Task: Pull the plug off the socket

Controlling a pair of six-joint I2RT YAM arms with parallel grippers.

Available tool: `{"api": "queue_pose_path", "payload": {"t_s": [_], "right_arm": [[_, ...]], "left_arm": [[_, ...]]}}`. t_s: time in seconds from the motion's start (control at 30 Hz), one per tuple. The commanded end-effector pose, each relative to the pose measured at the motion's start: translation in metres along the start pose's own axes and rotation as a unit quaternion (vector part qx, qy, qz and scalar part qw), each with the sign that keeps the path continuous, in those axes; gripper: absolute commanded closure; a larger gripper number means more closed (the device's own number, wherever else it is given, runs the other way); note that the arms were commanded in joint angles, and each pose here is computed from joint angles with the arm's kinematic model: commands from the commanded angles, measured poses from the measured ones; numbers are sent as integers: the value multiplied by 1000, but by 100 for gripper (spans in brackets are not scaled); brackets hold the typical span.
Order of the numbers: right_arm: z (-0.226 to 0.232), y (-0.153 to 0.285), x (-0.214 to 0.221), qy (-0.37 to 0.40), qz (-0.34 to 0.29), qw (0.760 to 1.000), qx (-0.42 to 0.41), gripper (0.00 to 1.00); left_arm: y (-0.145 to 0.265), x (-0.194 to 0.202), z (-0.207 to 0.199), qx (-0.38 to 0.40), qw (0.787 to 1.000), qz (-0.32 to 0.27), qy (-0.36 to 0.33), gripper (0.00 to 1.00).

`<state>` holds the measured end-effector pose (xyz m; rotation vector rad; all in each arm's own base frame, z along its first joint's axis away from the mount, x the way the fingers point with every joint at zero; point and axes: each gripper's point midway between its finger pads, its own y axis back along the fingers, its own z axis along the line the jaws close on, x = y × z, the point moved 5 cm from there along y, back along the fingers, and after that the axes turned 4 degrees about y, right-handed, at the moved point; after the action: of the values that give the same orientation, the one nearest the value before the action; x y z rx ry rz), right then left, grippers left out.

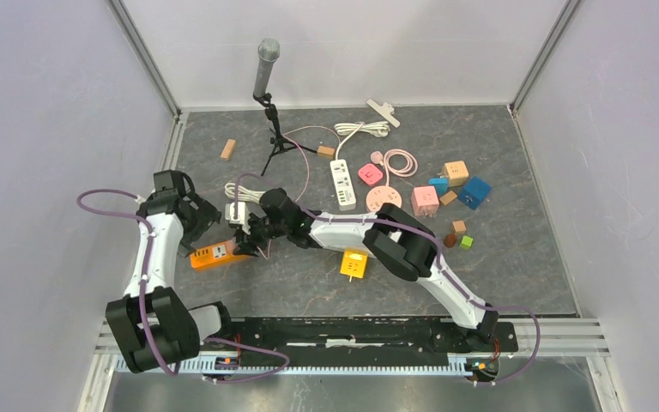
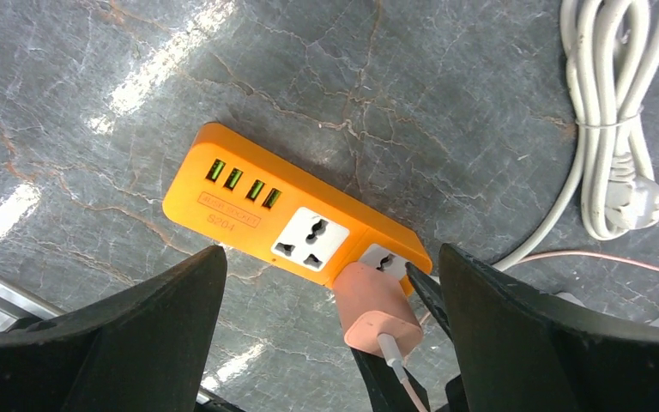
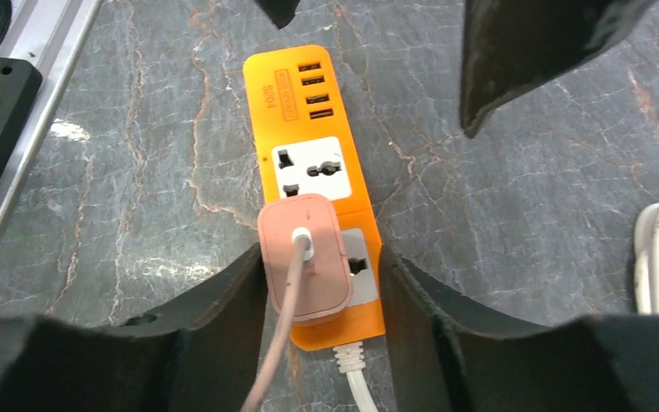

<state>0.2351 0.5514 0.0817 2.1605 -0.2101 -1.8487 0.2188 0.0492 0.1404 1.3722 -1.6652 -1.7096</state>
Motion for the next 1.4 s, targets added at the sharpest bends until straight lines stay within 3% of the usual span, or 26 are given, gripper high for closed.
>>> {"api": "queue_pose_path", "payload": {"t_s": [0.0, 0.13, 0.33, 0.47, 0.63, 0.77, 1.0, 1.37], "right_arm": [[-2, -5, -11, 16, -22, 1000, -14, 49], [-8, 3, -18, 14, -22, 1000, 12, 67], [-30, 44, -22, -7, -32, 993, 112, 79], [-33, 62, -15, -33, -37, 988, 145, 83], [-29, 59, -8, -63, -36, 989, 130, 100], [-25, 55, -6, -72, -39, 990, 113, 100], [-22, 53, -8, -77, -44, 991, 100, 100], [-25, 60, -32, -99, -87, 989, 74, 100]], "left_arm": [[12, -4, -1, 14, 999, -19, 22, 2], [11, 0, -3, 23, 1000, -6, 20, 4], [3, 14, -6, 49, 998, 31, 9, 10], [-6, 26, -12, 80, 995, 65, 9, 18], [-18, 38, -23, 112, 987, 114, 8, 36], [-28, 39, -24, 109, 986, 125, 9, 40], [-44, 40, -28, 100, 986, 133, 32, 37], [-66, 56, -1, 6, 993, 119, 10, 46]]}}
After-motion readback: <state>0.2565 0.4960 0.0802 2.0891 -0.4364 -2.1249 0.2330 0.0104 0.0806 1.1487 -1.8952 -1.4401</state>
